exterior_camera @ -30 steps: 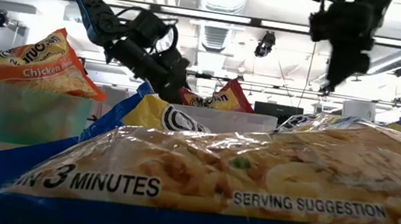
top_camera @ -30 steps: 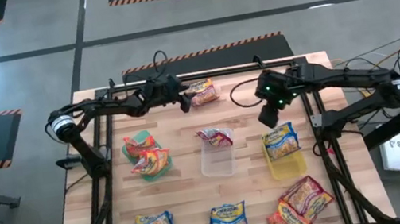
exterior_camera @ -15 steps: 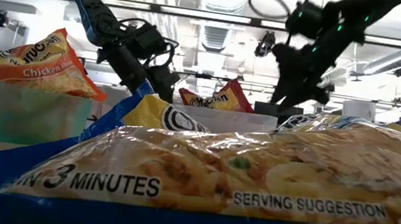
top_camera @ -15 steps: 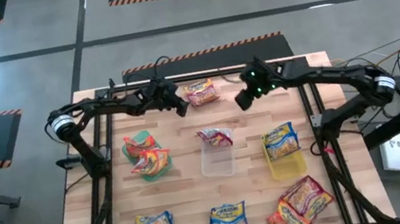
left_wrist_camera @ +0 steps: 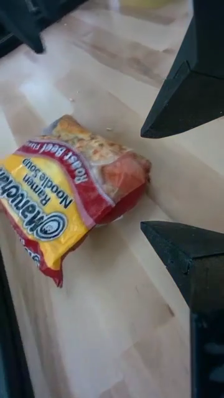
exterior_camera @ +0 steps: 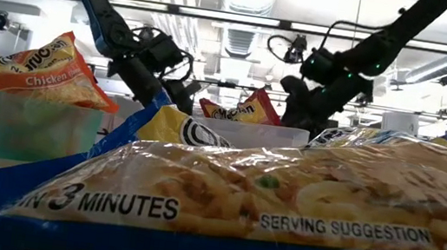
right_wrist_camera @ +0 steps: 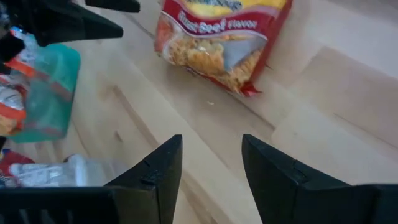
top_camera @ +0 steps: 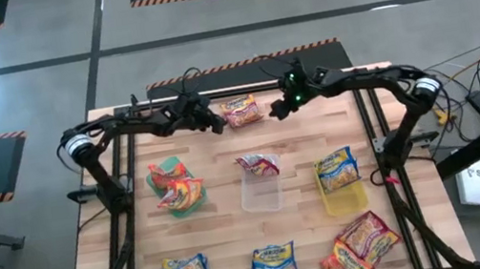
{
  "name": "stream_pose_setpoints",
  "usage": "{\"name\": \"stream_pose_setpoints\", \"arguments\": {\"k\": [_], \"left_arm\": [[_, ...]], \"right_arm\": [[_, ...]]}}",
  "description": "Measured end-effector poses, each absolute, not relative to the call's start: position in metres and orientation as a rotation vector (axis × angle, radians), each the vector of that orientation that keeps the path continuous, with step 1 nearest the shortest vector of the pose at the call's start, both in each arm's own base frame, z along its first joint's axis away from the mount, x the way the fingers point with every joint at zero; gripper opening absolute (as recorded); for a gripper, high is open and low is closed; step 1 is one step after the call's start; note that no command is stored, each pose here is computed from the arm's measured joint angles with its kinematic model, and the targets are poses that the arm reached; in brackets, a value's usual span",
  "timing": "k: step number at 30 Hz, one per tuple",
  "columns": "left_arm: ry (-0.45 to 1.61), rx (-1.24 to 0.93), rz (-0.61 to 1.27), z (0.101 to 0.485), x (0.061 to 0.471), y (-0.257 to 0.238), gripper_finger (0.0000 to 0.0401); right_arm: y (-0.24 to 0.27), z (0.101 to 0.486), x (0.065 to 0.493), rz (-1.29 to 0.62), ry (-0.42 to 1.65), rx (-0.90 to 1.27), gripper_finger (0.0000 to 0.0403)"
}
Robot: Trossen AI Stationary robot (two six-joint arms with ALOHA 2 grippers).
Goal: Sort Maruchan noodles
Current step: Put the red noodle pack into the white bin
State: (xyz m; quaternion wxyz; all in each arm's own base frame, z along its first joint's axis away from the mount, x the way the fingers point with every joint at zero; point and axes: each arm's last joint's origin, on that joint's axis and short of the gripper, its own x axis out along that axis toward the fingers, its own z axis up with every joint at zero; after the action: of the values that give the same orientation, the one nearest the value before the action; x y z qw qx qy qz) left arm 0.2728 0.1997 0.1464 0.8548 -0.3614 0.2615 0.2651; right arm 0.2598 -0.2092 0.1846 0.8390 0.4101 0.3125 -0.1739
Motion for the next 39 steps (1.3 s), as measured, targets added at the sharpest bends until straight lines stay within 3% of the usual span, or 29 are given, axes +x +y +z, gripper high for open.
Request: {"name": "stream_pose_setpoints", "arguments": {"k": [11, 23, 39], "left_arm": [[0.431, -0.95, 0.576, 0.118, 0.282, 0.215, 0.0211], [0.377, -1.083, 0.574, 0.124, 0.278, 0.229, 0.0198], [0.678, -1.172, 0.549, 0.127, 0.308, 0.256, 0.0198]], "right_arm": [[-0.222, 0.176, 0.268, -0.408, 0.608, 0.919, 0.0171], [-0.244, 0.159, 0.274, -0.463, 0.479, 1.018, 0.0171], [-0.26, 0.135, 0.287, -0.515, 0.452, 1.077, 0.0171]]}}
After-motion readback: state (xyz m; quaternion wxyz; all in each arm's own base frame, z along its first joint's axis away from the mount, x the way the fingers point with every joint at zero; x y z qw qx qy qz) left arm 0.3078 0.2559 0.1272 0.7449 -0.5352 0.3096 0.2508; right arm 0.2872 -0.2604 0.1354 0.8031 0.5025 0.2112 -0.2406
